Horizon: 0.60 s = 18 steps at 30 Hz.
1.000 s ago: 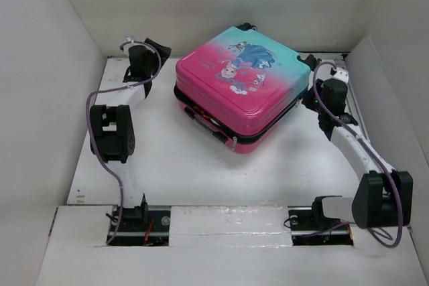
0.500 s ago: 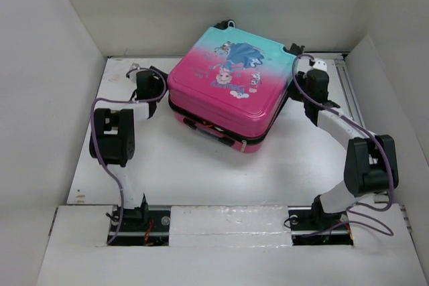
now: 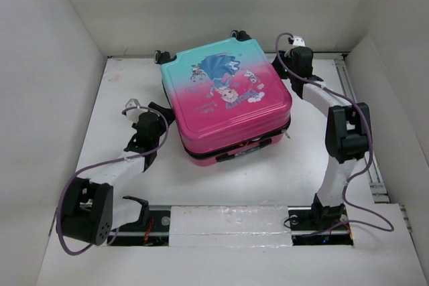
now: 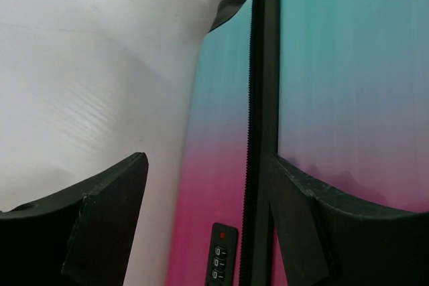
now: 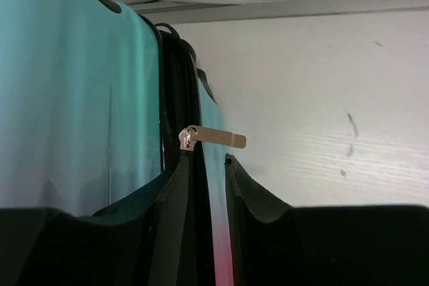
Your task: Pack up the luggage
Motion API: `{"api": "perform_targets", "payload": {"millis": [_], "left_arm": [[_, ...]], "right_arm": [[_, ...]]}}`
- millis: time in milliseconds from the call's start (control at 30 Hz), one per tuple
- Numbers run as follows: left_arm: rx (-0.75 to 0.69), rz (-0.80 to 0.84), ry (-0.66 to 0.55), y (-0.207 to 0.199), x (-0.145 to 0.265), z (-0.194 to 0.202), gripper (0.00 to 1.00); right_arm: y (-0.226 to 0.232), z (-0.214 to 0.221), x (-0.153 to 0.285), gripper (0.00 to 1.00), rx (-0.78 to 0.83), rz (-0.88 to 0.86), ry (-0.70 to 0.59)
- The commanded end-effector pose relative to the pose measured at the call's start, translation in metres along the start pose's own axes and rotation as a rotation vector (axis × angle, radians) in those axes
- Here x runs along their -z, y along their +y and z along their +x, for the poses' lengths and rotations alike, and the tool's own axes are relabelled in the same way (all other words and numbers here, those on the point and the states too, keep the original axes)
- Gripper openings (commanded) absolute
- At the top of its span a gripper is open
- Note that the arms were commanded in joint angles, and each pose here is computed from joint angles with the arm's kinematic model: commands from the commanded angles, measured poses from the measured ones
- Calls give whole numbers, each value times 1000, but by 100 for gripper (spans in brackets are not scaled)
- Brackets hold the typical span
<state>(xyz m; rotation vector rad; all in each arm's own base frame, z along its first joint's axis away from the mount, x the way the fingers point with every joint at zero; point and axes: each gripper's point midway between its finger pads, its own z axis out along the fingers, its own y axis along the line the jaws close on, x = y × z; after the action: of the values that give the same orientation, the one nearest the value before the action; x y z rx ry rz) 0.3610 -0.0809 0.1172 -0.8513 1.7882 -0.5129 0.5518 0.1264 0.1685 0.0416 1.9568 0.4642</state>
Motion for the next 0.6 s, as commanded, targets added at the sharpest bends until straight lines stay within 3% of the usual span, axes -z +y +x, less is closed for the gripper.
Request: {"api": "perform_targets", "payload": {"millis": [0, 267, 500, 567], "left_arm": [[-13, 340, 108, -87, 36, 15, 67], [-5, 442, 90, -121, 51, -4, 68], [43, 481, -55, -130, 85, -48, 70], [66, 432, -93, -118, 83, -54, 67]], "right_arm": [[194, 17, 35, 36, 15, -585, 152], [252, -55, 74, 54, -1, -825, 97], [220, -118, 132, 69, 25, -752, -66], [193, -110, 132, 70, 9, -661, -76]]}}
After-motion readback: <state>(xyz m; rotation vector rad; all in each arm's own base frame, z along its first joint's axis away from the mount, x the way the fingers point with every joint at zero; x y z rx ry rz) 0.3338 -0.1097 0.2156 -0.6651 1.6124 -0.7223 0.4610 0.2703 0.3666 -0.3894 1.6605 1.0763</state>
